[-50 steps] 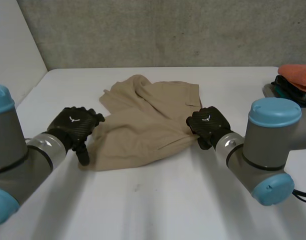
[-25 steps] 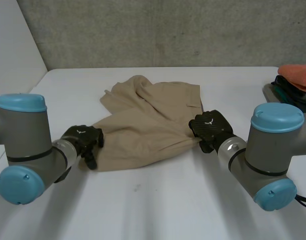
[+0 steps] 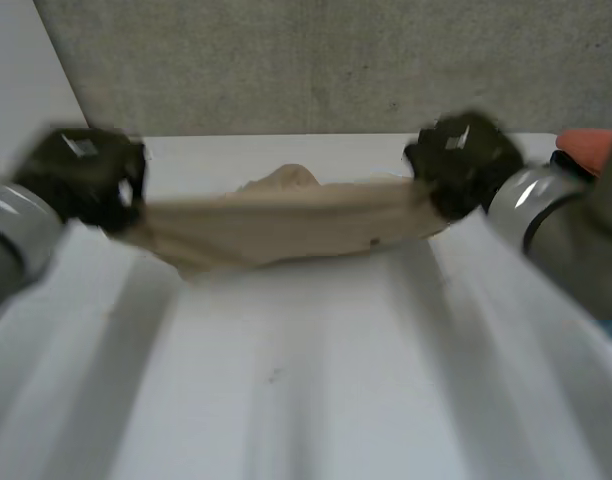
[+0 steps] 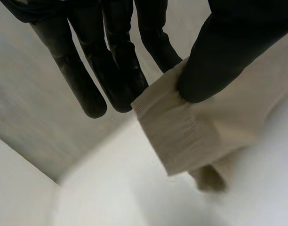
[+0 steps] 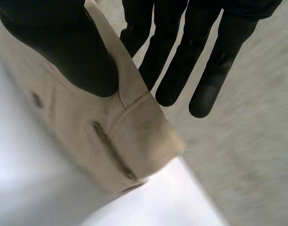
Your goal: Fold the laundry.
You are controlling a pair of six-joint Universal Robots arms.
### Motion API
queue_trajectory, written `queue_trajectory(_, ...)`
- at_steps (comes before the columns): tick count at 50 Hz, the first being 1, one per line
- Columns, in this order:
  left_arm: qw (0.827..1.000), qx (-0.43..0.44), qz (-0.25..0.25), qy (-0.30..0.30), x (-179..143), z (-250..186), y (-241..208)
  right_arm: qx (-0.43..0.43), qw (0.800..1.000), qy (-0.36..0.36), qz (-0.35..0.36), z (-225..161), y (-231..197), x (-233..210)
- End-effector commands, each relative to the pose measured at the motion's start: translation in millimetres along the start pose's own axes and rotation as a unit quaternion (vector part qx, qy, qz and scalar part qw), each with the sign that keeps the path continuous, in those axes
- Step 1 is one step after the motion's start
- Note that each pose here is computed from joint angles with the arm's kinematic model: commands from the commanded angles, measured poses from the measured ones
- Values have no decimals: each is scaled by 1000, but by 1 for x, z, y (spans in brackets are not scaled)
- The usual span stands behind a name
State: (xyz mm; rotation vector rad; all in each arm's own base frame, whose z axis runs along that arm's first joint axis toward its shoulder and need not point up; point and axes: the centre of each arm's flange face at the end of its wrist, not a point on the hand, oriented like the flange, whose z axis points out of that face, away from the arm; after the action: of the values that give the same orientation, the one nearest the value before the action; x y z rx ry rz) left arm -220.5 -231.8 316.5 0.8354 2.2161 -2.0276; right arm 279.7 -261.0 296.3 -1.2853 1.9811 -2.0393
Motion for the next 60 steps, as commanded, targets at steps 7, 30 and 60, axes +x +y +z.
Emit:
queue_trajectory(7,1000,13,11,-5,-11,-15,-49,-17,999,-15,-47,-18,-44,38)
queue_trajectory(30,860,477,-83,-162,-59,115,-164,411,848,334,-30,96,-109,94)
queue_trajectory(60,999,-17,27,39,69,91,115,-5,999,13,-29,110,118,-65)
